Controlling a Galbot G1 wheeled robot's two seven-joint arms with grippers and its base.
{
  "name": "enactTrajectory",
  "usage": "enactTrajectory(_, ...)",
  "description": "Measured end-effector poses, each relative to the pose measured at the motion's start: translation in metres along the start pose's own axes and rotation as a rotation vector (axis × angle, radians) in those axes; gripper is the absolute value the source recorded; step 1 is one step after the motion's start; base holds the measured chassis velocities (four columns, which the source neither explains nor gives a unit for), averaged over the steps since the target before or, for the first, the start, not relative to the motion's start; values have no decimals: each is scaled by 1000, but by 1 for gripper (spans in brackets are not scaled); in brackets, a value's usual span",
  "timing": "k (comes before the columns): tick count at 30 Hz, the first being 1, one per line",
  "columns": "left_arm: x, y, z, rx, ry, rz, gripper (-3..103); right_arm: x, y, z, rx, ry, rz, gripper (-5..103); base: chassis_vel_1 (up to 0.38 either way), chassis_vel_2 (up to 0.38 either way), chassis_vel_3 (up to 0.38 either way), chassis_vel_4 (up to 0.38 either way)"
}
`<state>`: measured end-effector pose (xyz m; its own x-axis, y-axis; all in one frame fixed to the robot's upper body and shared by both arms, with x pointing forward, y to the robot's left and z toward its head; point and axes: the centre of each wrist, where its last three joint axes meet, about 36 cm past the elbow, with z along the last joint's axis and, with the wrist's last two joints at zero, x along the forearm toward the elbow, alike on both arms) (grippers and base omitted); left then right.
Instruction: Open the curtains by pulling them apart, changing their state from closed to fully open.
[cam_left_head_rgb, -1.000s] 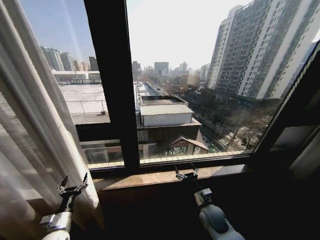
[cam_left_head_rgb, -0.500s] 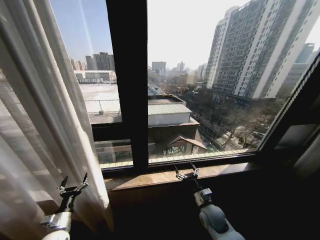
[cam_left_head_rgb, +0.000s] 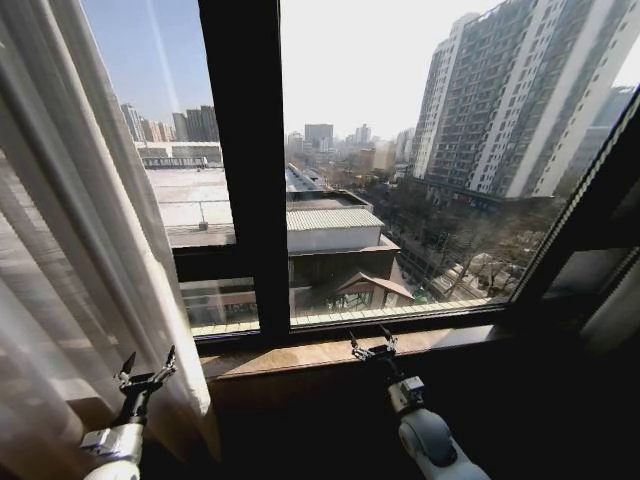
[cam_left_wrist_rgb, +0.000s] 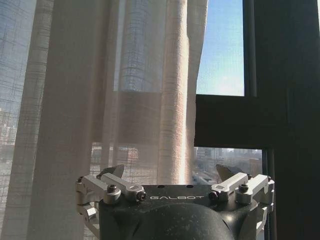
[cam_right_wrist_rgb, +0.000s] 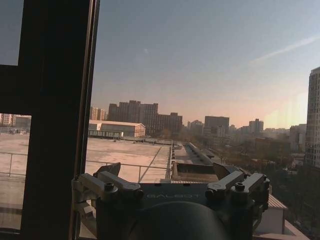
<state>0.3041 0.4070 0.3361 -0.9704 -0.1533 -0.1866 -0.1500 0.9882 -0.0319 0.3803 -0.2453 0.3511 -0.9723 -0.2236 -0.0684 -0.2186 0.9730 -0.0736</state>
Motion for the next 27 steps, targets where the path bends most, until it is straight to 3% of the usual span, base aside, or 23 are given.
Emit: enactTrajectory(27, 0, 0, 0, 0, 0, 0, 100, 0, 0, 0, 0, 0, 0, 100, 0, 0, 0, 0)
